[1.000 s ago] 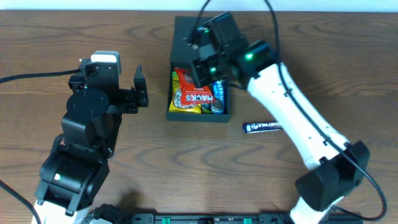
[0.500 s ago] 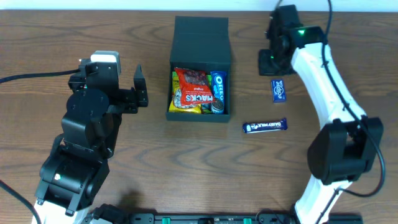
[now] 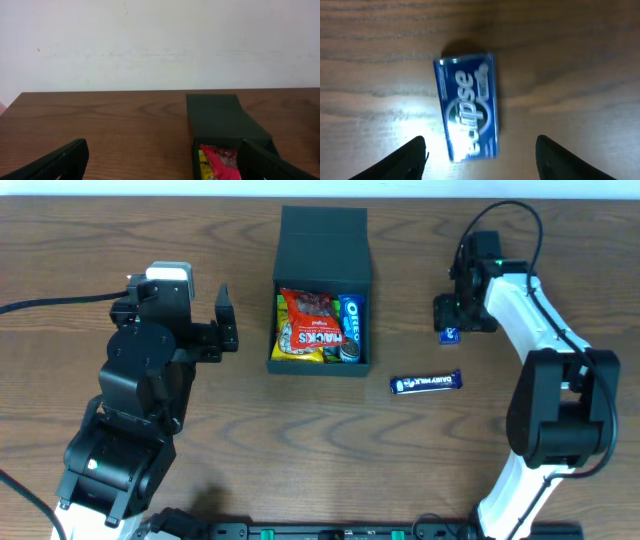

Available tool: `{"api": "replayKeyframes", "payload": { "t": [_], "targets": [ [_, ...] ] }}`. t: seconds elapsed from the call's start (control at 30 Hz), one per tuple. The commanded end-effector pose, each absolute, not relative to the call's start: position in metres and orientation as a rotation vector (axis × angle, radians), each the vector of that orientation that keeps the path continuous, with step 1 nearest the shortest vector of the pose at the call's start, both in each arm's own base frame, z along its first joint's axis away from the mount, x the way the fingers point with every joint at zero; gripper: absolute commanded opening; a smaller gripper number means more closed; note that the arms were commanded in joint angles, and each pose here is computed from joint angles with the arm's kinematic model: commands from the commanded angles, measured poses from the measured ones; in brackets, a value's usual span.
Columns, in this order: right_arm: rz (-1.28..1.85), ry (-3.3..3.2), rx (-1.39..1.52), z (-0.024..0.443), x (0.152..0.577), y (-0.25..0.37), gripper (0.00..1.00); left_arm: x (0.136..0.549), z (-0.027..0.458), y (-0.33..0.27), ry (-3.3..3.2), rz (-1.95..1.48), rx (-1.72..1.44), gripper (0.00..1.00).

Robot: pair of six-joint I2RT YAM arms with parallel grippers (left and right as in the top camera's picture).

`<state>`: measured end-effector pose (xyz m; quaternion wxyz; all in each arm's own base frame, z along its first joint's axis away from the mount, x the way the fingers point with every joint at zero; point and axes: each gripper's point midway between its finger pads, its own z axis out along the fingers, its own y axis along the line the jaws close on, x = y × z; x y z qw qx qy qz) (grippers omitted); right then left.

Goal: Pack container
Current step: 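Move the right gripper to the blue Eclipse tin and grasp it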

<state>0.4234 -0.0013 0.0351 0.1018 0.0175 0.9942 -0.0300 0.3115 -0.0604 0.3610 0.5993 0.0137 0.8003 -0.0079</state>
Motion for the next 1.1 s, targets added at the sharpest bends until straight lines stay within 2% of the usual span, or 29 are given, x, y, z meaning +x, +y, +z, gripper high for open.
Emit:
{"api": "replayKeyframes", "payload": {
  "t": [0.0, 0.23, 0.5, 0.77, 0.9, 1.07],
  "targets": [
    [-0.103, 2.929, -0.044, 0.024, 0.425, -0.003, 0.70, 0.310, 0.370, -0.059, 1.835, -0.024, 0.023, 0.95],
    [-0.074, 2.866, -0.134, 0.010, 0.437, 0.002, 0.70, 0.310, 0.370, -0.059, 1.834, -0.024, 0.023, 0.95],
    [-0.038, 2.824, -0.139, 0.005, 0.450, 0.006, 0.64, 0.310, 0.371, -0.059, 1.831, -0.025, 0.022, 0.95],
    [0.074, 2.830, -0.154, -0.004, 0.450, 0.020, 0.52, 0.310, 0.371, -0.059, 1.831, -0.025, 0.022, 0.95],
    [0.076, 2.848, -0.149, -0.008, 0.447, 0.020, 0.38, 0.310, 0.371, -0.059, 1.831, -0.025, 0.022, 0.95],
    [0.180, 2.858, -0.071, -0.002, 0.445, 0.031, 0.27, 0.310, 0.371, -0.059, 1.831, -0.025, 0.022, 0.95]
  ]
}}
